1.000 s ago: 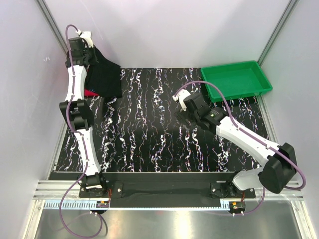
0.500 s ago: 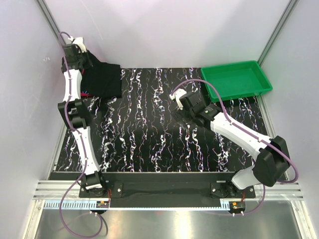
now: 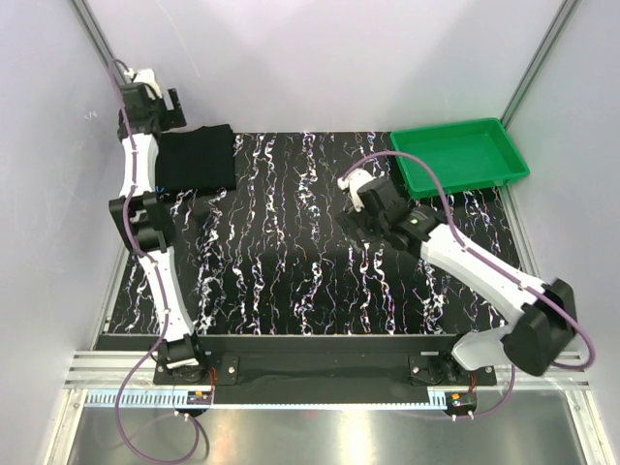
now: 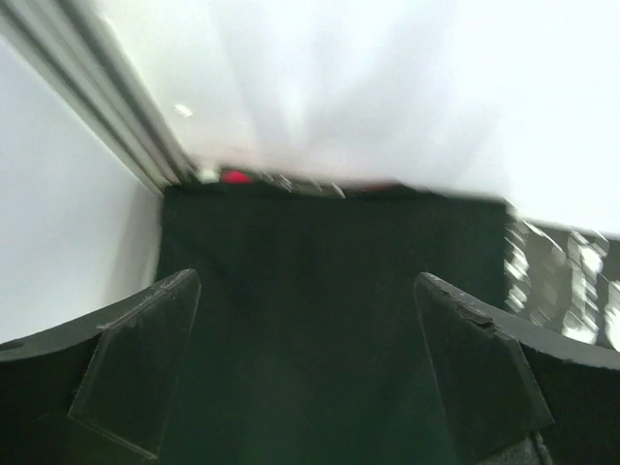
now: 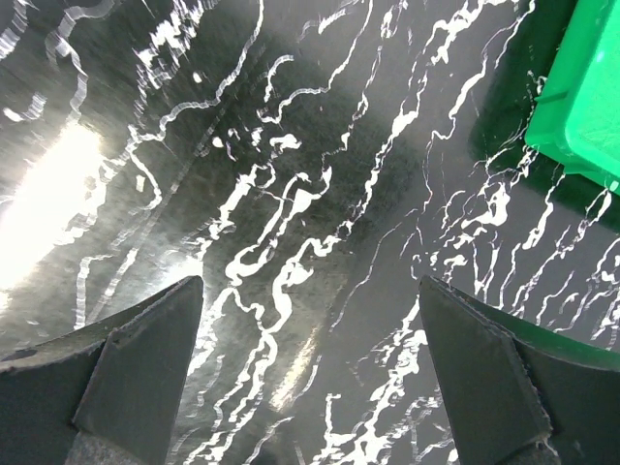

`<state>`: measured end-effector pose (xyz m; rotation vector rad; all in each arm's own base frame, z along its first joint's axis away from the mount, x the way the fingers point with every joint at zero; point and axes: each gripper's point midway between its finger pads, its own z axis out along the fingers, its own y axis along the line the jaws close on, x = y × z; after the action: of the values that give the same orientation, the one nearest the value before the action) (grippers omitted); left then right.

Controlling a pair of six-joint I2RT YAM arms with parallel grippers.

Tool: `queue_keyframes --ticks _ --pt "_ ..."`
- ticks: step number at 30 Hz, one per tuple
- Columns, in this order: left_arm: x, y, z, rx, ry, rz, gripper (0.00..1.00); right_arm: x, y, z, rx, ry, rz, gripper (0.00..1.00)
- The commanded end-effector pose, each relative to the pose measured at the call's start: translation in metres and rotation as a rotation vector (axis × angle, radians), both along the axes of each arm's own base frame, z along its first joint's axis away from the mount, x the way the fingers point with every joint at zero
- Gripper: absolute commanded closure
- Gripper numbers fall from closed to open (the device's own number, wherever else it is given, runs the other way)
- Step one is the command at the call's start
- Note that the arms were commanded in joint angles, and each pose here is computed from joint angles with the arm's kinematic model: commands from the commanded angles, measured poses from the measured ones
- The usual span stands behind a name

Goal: Fold and stack the t-shirts
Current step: Neatly place the folded tshirt to the corner, then reset both grippers

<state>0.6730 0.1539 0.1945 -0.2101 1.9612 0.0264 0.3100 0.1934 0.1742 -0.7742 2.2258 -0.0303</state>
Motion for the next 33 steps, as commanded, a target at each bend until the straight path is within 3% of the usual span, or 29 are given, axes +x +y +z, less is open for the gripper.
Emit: queue_keyframes --ticks 1,3,4,5,6,8,9,11,12,14,15,17,18,20,21,22,24,26,28,29,31,32,33 --pt "-0.029 -0.047 0.123 0.026 -0.167 -0.037 0.01 -0.010 -0.003 0.031 0.140 -0.049 -0.048 0.00" --pt "-0.045 -0.087 0.125 0.003 -0.145 -0.079 0.01 -0.016 -0.004 0.033 0.179 -0.047 -0.067 0.00" --pt "-0.057 -0.106 0.093 -0.031 -0.063 -0.100 0.01 -0.022 -0.006 0.035 0.224 -0.044 -0.100 0.00" --pt "-0.078 -0.130 0.120 -0.057 -0.096 -0.144 0.01 -0.025 -0.007 0.035 0.248 -0.042 -0.114 0.00" --pt "-0.095 -0.169 0.080 -0.131 0.001 -0.191 0.01 -0.027 -0.007 0.037 0.278 -0.044 -0.125 0.00" --pt "-0.128 -0.215 0.072 -0.211 0.038 -0.268 0.01 -0.039 -0.009 0.038 0.365 -0.035 -0.173 0.00" --pt "-0.166 -0.251 0.057 -0.267 0.093 -0.310 0.01 -0.041 -0.009 0.040 0.406 -0.041 -0.186 0.00" --pt "-0.204 -0.292 0.056 -0.348 0.089 -0.396 0.01 -0.055 -0.014 0.040 0.512 -0.034 -0.251 0.01" --pt "-0.247 -0.318 0.044 -0.417 0.130 -0.438 0.01 -0.057 -0.016 0.043 0.557 -0.046 -0.272 0.00" --pt "-0.289 -0.348 0.040 -0.520 0.150 -0.540 0.01 -0.070 -0.026 0.041 0.675 -0.046 -0.363 0.00" --pt "-0.328 -0.357 0.032 -0.577 0.182 -0.570 0.01 -0.073 -0.028 0.041 0.726 -0.050 -0.395 0.00" --pt "-0.366 -0.363 0.033 -0.660 0.176 -0.634 0.01 -0.088 -0.035 0.032 0.869 -0.021 -0.484 0.00" --pt "-0.395 -0.363 0.000 -0.749 0.258 -0.613 0.01 -0.091 -0.037 0.031 0.926 -0.015 -0.515 0.00" --pt "-0.439 -0.364 0.031 -0.855 0.138 -0.742 0.01 -0.104 -0.042 0.018 1.085 0.035 -0.617 0.00" --pt "-0.461 -0.362 0.003 -0.931 0.208 -0.712 0.01 -0.107 -0.044 0.013 1.138 0.052 -0.646 0.00" --pt "-0.483 -0.356 0.023 -0.959 0.106 -0.769 0.01 -0.114 -0.046 0.005 1.228 0.085 -0.691 0.00" --pt "-0.509 -0.351 0.000 -1.043 0.133 -0.752 0.01 -0.120 -0.048 -0.002 1.315 0.107 -0.722 0.00" --pt "-0.530 -0.343 0.012 -1.097 0.023 -0.798 0.01 -0.130 -0.046 -0.013 1.438 0.170 -0.736 0.00" --pt "-0.538 -0.343 -0.007 -1.245 0.058 -0.774 0.01 -0.139 -0.039 -0.027 1.554 0.272 -0.745 0.00" --pt "-0.547 -0.344 0.003 -1.293 0.004 -0.844 0.01 -0.142 -0.034 -0.037 1.561 0.330 -0.767 0.00" --pt "-0.549 -0.350 -0.012 -1.419 0.103 -0.853 0.01 -0.152 -0.022 -0.067 1.507 0.497 -0.853 0.00" --pt "-0.559 -0.348 0.009 -1.438 0.016 -0.956 0.01 -0.154 -0.018 -0.071 1.495 0.528 -0.853 0.00" --pt "-0.558 -0.347 0.012 -1.470 0.020 -0.947 0.01 -0.157 -0.016 -0.076 1.472 0.544 -0.847 0.00"
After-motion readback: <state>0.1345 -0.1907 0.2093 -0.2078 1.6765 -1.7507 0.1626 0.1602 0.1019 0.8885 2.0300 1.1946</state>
